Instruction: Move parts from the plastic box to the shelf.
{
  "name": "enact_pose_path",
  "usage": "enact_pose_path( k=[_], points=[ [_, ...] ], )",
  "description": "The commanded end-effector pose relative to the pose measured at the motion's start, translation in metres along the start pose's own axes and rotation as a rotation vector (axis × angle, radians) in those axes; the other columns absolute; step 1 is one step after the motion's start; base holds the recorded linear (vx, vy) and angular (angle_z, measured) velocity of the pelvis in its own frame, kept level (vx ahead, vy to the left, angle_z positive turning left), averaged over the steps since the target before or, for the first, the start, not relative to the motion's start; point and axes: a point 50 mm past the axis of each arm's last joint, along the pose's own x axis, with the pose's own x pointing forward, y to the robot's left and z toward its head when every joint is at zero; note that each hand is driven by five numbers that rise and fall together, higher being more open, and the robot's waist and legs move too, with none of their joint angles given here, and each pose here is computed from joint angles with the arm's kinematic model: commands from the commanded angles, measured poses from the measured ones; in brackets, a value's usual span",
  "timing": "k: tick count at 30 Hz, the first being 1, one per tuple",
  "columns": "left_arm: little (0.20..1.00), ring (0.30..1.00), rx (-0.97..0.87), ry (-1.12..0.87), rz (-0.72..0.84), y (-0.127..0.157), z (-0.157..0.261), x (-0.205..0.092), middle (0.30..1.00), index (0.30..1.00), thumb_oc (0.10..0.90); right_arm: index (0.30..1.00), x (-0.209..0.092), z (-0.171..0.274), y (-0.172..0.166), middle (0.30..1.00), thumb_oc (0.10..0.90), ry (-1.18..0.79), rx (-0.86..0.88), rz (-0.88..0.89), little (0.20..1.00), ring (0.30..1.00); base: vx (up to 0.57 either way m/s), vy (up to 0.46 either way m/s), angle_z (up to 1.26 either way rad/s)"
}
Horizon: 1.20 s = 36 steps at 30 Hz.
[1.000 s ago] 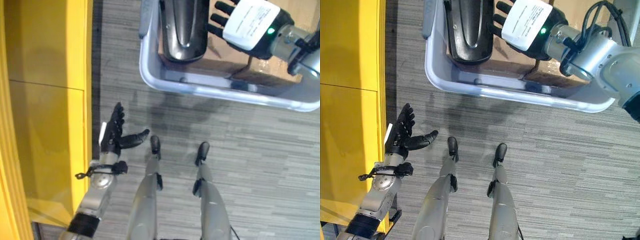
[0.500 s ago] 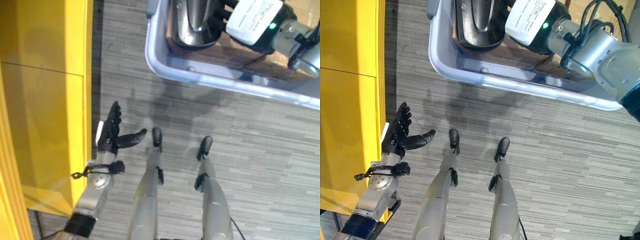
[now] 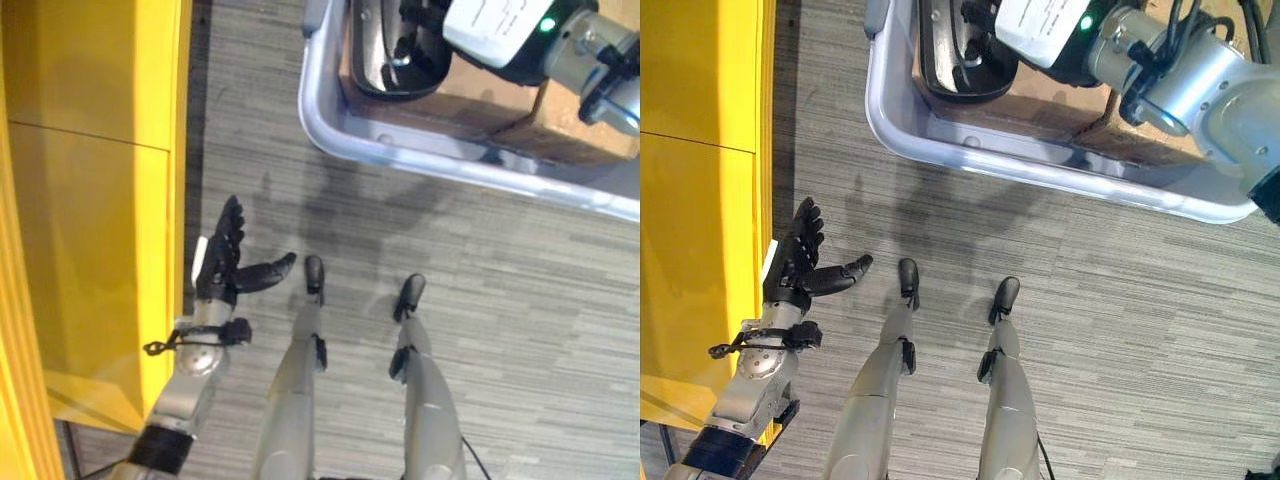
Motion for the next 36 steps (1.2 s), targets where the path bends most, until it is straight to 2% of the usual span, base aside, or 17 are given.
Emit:
enact_pose_path(
  k=[1, 8, 17, 27, 36],
  points=[
    [1.0, 1.0, -0.023, -0.129, 0.015, 0.007, 0.022, -0.006, 1.0, 1.0, 0.9, 1.0, -0.01, -0.019, -0.012, 1.0, 0.9, 0.055, -0.047, -0.029, 1.0, 1.0, 0.0, 0.0, 0.0],
    [1.0, 1.0, 0.002, -0.132, 0.005, 0.009, 0.023, -0.005, 1.0, 1.0, 0.9, 1.0, -0.008, -0.005, 0.002, 1.0, 0.9, 0.002, -0.045, 0.037, 1.0, 1.0, 0.0, 0.0, 0.0],
    [1.0, 1.0, 0.006, -0.14, 0.013, 0.01, 0.025, -0.004, 1.0, 1.0, 0.9, 1.0, -0.001, -0.012, -0.002, 1.0, 0.9, 0.039, -0.058, 0.016, 1.0, 1.0, 0.0, 0.0, 0.0],
    [1.0, 1.0, -0.003, -0.151, 0.005, 0.007, 0.026, -0.001, 1.0, 1.0, 0.9, 1.0, 0.005, -0.014, 0.019, 1.0, 0.9, 0.086, -0.049, 0.106, 1.0, 1.0, 0.0, 0.0, 0.0],
    [1.0, 1.0, -0.001, -0.153, -0.006, 0.007, 0.027, 0.0, 1.0, 1.0, 0.9, 1.0, 0.005, 0.001, 0.004, 1.0, 0.9, -0.01, -0.001, 0.048, 1.0, 1.0, 0.01, 0.004, 0.05]
  ],
)
